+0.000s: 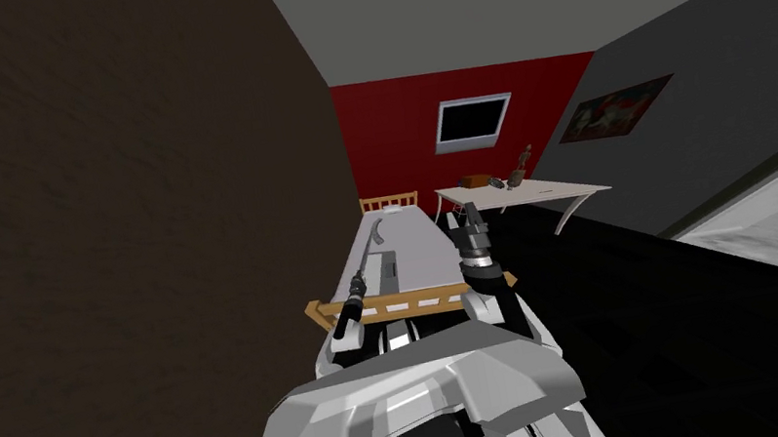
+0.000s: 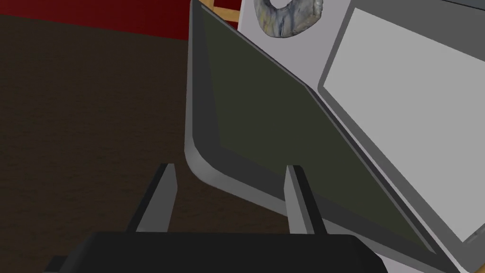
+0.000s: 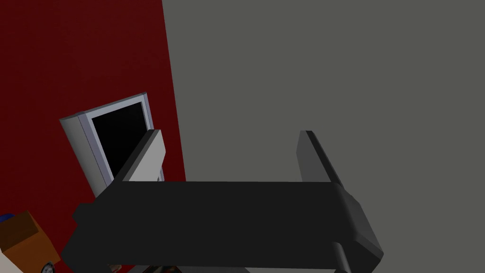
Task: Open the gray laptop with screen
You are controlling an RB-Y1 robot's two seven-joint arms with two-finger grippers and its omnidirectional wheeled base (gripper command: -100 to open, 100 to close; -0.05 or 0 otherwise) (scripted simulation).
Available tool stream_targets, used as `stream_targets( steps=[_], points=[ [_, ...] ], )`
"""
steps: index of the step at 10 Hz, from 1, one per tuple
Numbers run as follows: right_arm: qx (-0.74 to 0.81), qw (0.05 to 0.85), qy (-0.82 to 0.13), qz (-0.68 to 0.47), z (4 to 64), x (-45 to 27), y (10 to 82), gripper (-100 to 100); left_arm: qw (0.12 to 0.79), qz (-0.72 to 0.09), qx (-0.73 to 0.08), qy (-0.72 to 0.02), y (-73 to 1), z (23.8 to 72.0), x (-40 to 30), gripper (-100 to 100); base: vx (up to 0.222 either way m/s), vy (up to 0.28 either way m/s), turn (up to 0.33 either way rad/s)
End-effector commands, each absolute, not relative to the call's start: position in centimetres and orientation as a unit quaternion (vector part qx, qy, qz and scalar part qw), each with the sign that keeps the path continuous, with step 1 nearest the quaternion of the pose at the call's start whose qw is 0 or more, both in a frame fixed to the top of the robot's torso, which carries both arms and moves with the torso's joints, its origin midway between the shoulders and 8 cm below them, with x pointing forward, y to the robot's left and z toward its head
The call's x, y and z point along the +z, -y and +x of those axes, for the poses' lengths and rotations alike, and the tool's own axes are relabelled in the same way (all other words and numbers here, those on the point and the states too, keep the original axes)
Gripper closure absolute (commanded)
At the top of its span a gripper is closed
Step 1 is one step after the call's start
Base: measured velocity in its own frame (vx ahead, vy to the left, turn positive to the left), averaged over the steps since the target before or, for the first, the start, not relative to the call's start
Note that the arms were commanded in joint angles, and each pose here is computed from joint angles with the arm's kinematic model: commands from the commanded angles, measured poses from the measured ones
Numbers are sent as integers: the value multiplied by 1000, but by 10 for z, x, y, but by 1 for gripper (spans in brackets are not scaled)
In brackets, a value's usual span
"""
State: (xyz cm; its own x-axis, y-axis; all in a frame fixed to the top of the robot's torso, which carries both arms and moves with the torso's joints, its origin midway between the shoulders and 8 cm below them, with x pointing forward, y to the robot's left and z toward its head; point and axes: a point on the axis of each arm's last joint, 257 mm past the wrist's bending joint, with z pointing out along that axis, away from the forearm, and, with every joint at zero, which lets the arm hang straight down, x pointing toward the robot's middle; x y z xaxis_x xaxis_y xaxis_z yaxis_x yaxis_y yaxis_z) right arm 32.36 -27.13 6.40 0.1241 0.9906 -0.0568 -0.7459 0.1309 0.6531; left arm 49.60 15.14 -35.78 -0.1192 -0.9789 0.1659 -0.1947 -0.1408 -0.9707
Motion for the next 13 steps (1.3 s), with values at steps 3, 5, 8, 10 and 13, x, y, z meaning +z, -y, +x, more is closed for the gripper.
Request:
stream_targets(
  steps=[3, 5, 8, 10, 13],
  points=[
    [612, 709, -251, 244, 324, 64, 271, 0, 417, -516, -492, -564, -174, 482, -380, 100, 39, -159, 30],
    [612, 709, -251, 244, 324, 64, 271, 0, 429, -505, -482, -573, -182, 476, -387, 100, 23, -103, 6],
    [612, 709, -251, 244, 324, 64, 271, 0, 452, -482, -462, -591, -195, 464, -401, 100, 0, -71, 37],
    [612, 709, -251, 244, 324, 64, 271, 0, 471, -459, -442, -610, -207, 451, -414, 100, -29, -92, 69],
    [612, 709, -251, 244, 324, 64, 271, 0, 472, -458, -443, -609, -207, 451, -413, 100, -4, -9, 10]
  ],
)
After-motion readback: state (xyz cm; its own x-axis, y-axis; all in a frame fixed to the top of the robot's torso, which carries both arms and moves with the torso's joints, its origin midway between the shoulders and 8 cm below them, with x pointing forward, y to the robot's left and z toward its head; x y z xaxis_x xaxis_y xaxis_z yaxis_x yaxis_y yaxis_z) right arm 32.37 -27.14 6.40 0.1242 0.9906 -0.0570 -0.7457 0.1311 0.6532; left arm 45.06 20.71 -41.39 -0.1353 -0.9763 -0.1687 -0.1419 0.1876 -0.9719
